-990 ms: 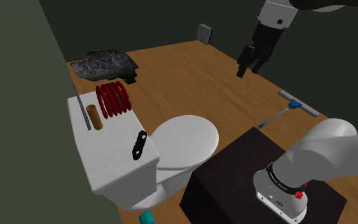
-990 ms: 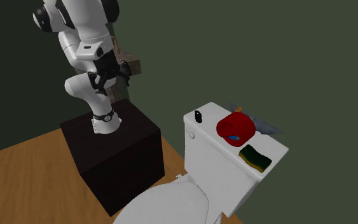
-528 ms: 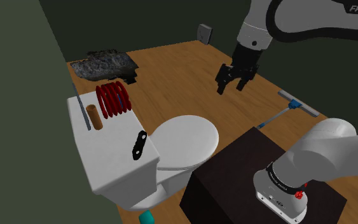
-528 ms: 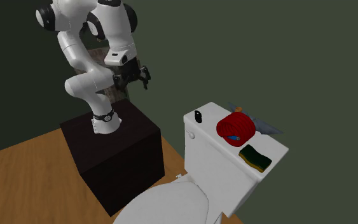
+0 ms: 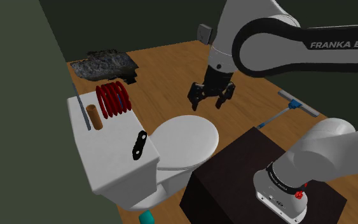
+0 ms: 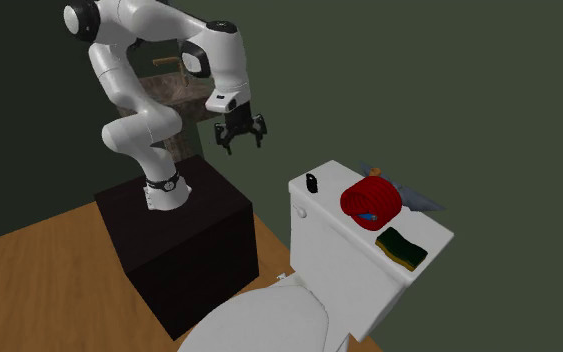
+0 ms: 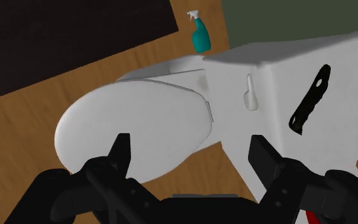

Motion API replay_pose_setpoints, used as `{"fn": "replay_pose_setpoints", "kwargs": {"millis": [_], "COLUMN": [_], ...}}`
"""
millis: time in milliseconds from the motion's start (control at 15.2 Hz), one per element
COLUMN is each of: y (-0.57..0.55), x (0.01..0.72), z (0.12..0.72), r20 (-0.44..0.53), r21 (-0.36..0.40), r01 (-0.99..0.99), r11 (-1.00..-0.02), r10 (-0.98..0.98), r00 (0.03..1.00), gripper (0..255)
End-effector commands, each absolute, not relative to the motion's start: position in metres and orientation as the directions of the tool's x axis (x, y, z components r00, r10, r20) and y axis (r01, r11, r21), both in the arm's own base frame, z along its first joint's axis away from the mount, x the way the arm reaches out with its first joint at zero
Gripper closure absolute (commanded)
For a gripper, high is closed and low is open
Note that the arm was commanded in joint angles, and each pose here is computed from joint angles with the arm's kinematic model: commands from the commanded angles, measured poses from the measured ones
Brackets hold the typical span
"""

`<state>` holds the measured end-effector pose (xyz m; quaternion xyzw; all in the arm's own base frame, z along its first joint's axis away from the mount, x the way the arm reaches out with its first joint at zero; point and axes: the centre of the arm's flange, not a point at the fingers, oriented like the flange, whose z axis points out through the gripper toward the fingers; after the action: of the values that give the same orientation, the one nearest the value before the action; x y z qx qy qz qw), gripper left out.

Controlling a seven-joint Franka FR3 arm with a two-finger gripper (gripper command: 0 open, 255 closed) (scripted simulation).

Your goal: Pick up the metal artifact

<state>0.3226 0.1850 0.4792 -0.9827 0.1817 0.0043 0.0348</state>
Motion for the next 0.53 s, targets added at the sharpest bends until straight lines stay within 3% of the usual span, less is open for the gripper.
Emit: {"fn": "replay_pose_setpoints", "kwargs": {"millis": [0,462], "y": [0.207,0.286], "x": [0.328,0.354], "z": [0.466,0.420], "r20": [-0.018,-0.008], "r21": [-0.064,-0.049], "r01": [-0.402,-0.537], "r11": [-0.913,-0.842], "r10": [-0.402,-0.537], "r00": [0.915,0.843], "gripper": [0,0]}}
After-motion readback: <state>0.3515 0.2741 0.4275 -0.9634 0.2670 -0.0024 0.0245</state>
